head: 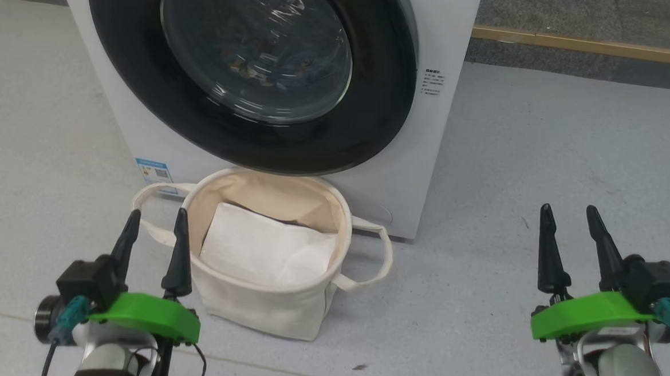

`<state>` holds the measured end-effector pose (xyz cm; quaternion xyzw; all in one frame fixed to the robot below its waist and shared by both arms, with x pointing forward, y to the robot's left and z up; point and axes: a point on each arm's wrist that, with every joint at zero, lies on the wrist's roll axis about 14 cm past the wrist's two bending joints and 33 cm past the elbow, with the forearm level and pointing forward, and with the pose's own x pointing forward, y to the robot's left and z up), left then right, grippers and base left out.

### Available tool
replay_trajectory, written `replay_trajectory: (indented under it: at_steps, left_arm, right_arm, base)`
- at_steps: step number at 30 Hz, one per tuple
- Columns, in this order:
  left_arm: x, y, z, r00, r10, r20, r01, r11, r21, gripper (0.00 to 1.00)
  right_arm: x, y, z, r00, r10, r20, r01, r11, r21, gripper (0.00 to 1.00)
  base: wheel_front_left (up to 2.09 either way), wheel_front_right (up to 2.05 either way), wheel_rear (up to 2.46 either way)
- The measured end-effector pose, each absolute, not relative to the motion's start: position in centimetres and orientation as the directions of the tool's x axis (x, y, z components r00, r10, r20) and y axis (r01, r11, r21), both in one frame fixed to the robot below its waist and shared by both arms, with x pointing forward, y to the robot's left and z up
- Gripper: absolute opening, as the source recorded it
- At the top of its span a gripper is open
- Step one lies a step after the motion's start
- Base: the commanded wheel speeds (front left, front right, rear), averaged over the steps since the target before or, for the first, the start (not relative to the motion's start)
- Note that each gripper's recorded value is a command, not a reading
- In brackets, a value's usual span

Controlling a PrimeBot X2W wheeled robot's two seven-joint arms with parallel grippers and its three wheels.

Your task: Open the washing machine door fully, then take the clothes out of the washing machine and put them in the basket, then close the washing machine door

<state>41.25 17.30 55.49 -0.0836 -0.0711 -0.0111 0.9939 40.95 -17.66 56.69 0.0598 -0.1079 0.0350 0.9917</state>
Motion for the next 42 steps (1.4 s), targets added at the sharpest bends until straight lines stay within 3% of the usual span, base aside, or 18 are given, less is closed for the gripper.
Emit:
replay_trajectory:
  at_steps: [18,42]
  left_arm:
    - [41.3,16.2,58.3,0.965,-0.068,0.253,0.074,0.997,-0.016,1.00]
    - [41.6,15.0,58.2,0.962,-0.095,0.256,0.122,0.989,-0.089,1.00]
  right_arm:
    - [40.9,-17.0,58.0,0.959,0.095,0.265,-0.088,0.995,-0.037,1.00]
    - [41.4,-17.6,55.6,0.977,0.042,0.208,-0.085,0.976,0.201,1.00]
  base:
    - [0.00,0.00,0.00]
    - [0.00,0.00,0.00]
